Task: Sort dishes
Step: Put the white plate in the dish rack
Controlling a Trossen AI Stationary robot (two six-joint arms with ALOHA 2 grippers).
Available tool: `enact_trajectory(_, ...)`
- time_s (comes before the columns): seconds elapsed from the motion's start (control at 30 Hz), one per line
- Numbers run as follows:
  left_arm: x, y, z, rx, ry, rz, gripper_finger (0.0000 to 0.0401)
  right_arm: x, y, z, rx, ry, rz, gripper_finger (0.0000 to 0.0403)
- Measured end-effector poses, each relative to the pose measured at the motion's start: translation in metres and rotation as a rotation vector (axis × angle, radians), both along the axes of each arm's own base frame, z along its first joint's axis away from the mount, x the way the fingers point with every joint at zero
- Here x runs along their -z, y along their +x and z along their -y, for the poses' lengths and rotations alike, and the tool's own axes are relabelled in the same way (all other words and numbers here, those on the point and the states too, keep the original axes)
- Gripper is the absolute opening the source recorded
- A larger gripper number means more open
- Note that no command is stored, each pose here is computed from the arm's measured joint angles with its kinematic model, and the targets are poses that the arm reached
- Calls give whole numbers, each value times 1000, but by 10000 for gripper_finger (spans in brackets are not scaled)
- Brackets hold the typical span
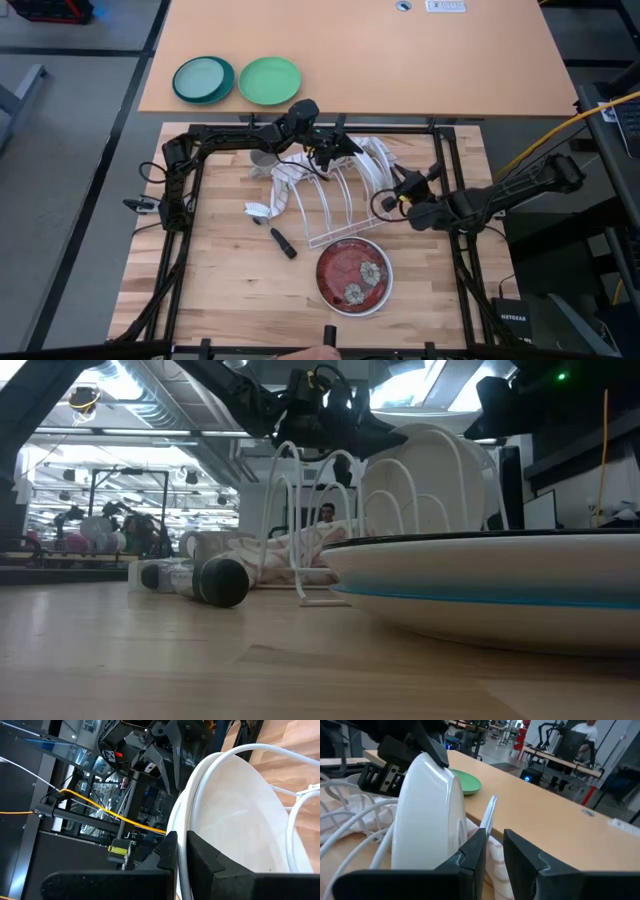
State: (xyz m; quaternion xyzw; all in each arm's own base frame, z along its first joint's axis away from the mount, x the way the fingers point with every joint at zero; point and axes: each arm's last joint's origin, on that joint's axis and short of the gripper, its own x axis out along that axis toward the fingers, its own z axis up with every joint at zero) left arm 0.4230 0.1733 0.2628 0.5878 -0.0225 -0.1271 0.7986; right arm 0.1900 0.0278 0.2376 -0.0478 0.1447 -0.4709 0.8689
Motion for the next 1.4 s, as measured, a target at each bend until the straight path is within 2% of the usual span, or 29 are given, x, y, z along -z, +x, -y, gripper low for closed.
enact_trajectory(0.27, 0, 3, 7, 9, 2, 4, 38, 4, 4, 7, 15, 18, -22, 73)
enact_trajectory(0.83, 1, 3, 9, 30, -24, -22, 10, 5, 4, 6, 9, 20, -24, 73)
enact_trajectory(1.1, -1, 3, 9, 36, -14, 10, 4, 5, 5, 6, 9, 19, -22, 74)
enact_trajectory(1.23, -2, 3, 9, 35, -11, 15, 4, 0, 5, 6, 9, -9, -19, 74)
enact_trajectory(1.4, -5, 4, 10, 36, -6, 37, 3, -17, 8, 5, -52, -20, -38, 74)
